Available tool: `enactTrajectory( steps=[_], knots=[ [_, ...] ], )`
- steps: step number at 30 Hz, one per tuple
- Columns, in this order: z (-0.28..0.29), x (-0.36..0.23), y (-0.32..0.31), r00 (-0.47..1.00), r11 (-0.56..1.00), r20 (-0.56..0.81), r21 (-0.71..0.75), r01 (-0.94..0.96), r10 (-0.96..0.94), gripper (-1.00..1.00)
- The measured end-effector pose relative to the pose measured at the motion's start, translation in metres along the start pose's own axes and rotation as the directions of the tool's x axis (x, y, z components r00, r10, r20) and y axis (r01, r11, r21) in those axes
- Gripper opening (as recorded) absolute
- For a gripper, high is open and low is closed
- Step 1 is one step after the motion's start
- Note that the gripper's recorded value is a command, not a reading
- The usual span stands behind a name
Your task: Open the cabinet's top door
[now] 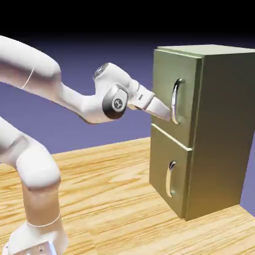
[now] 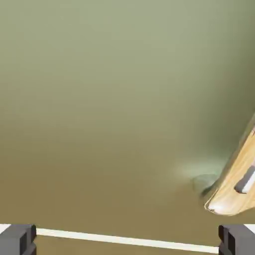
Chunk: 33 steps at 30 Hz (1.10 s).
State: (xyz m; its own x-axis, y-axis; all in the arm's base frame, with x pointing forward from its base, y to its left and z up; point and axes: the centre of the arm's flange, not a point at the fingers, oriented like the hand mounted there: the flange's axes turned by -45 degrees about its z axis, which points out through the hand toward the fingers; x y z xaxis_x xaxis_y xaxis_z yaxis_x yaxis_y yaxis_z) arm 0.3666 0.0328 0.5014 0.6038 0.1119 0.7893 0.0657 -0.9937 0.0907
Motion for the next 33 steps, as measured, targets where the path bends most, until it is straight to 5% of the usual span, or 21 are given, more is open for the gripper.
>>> enactTrajectory(
  steps=[33],
  knots=[
    [-0.038,-0.023,0.028,0.910,0.999,-0.413,-0.034,-0.036,0.019,0.00]
  ],
)
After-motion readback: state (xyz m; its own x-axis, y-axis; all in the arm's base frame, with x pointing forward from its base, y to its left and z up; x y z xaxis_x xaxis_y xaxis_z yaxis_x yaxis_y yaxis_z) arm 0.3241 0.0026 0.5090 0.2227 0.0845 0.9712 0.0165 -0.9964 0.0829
